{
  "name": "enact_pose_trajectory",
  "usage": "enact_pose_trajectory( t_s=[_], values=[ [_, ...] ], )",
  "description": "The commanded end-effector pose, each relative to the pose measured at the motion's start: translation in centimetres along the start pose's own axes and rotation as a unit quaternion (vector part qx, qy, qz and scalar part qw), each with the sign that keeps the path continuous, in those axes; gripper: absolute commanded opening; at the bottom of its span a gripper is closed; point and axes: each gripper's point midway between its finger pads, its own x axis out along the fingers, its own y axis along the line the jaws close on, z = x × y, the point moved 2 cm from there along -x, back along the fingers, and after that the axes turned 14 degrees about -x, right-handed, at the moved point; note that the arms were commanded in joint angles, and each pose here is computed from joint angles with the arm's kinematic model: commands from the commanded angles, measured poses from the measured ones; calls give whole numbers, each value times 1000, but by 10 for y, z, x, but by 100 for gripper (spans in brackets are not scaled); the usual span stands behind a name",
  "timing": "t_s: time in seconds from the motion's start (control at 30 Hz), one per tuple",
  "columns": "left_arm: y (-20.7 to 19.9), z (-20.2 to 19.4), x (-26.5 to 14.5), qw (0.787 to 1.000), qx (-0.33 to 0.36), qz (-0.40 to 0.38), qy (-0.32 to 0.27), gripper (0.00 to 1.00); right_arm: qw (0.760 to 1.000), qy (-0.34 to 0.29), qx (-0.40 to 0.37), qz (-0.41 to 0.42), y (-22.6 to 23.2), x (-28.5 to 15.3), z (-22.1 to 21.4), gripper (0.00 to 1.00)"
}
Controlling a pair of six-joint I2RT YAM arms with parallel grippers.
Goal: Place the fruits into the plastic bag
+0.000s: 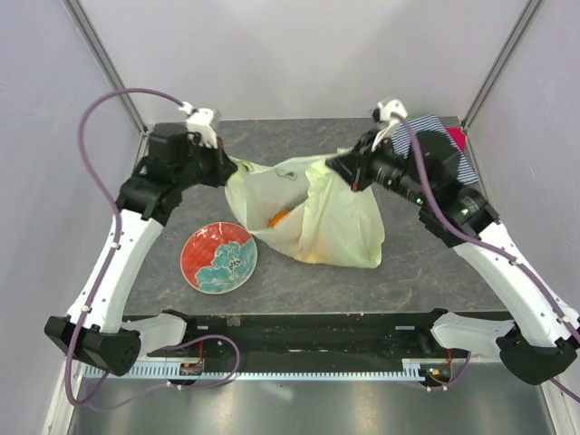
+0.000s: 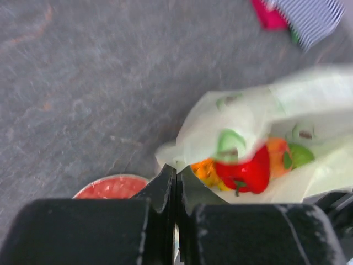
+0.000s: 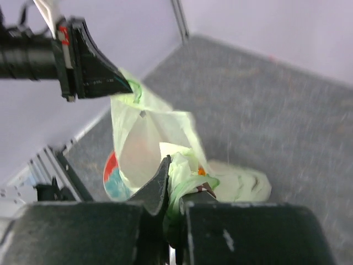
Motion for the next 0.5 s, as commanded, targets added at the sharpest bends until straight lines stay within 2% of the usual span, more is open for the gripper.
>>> enact_pose_trajectory(
  t_s=[0.0, 0.1, 0.13, 0.2, 0.23, 0.27, 0.33, 0.4, 0.47],
  values=[
    [-36, 80, -53, 983, -47, -112, -139, 2, 989, -138, -60, 1, -3, -35, 104, 0],
    [-32, 85, -56, 976, -76, -128, -156, 2, 987, -145, -69, 12, -14, -37, 114, 0],
    [-32, 90, -59, 973, -77, -135, -172, 2, 989, -133, -65, 21, -19, -28, 108, 0],
    [-17, 81, -49, 973, -105, -124, -166, 2, 990, -115, -46, 66, -20, -19, 97, 0],
    [-14, 83, -49, 970, -107, -126, -177, 2, 992, -89, -26, 90, -22, -4, 78, 0],
    [-4, 74, -40, 971, -125, -124, -164, 2, 990, -81, -8, 113, -21, 3, 71, 0],
    [-1, 70, -35, 969, -134, -137, -157, 1, 978, -30, 68, 193, -11, 19, 38, 0],
    [1, 59, -24, 968, -151, -155, -131, 2, 959, -10, 123, 257, 2, 23, 25, 0],
    [1, 53, -17, 966, -157, -168, -117, 1, 952, 11, 155, 262, 0, 33, 0, 0]
  ],
)
